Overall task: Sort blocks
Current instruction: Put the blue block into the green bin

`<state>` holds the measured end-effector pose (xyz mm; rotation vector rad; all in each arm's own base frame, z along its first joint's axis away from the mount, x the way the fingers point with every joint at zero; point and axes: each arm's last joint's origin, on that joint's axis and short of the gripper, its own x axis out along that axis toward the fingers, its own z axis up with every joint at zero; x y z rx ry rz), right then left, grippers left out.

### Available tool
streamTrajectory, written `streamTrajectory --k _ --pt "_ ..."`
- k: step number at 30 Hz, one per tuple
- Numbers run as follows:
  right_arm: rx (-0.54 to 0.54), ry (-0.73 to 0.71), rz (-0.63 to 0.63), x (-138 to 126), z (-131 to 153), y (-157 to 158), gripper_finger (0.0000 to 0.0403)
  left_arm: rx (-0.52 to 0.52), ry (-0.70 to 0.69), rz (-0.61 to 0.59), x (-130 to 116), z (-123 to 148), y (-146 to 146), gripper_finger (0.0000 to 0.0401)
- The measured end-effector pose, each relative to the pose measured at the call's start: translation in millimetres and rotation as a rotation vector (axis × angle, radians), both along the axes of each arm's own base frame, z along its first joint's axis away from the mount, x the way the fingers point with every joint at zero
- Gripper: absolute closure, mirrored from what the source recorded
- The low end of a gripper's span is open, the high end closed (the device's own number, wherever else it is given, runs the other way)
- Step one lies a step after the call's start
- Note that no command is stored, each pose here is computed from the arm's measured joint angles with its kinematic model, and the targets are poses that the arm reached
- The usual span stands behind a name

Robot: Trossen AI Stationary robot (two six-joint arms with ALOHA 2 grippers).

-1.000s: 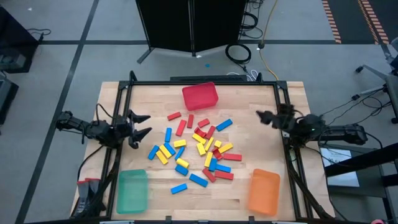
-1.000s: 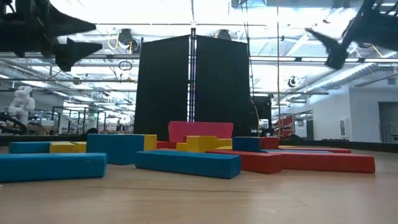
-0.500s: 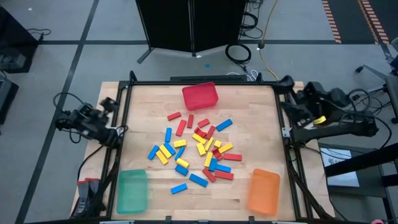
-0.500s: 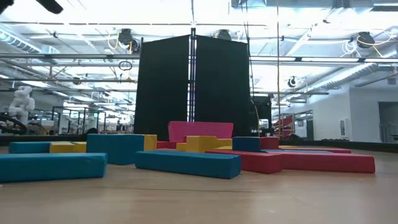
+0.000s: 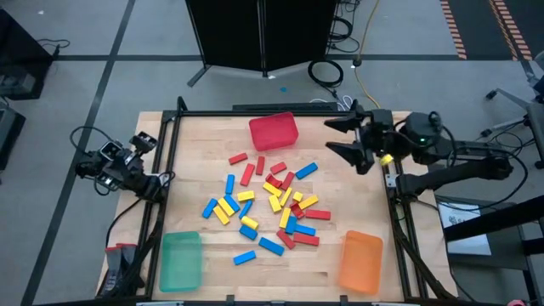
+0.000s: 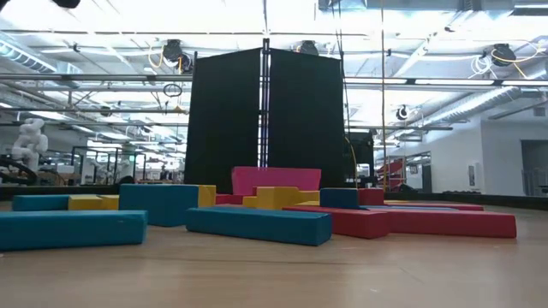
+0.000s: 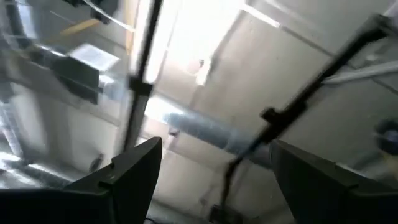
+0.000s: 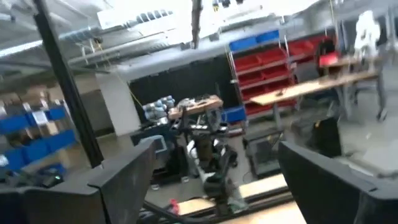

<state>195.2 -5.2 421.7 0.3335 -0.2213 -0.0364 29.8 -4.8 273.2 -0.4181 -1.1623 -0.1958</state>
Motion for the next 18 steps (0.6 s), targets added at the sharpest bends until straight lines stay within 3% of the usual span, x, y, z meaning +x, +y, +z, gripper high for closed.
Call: streamTrajectory --k 3,6,9,13,16,18 --pt "0.085 0.030 0.026 5.2 -4.6 0.4 0.0067 -0.163 0.201 -0.017 7.5 12.1 3.0 0.0098" --pt "0.101 0.088 0.032 9.1 -11.0 2.3 0.0067 -0.191 0.614 -0.037 22.8 25.8 -0.1 0.0098" --pt "0.104 0.211 0.021 13.7 -13.9 2.6 0.0067 -0.252 0.792 -0.057 28.7 57.7 -1.1 0.0098" --pt "0.063 0.561 -0.032 16.8 -11.0 1.5 0.0067 -0.085 0.852 -0.037 40.8 119.1 -8.1 0.0098" --pt "-0.033 0.887 -0.169 19.2 -13.5 -3.0 0.0067 0.039 1.028 0.062 56.1 148.8 -13.4 0.0098" --pt "-0.104 1.064 -0.259 24.1 -17.2 -9.4 0.0067 0.057 1.172 0.147 66.3 159.2 -15.3 0.0098"
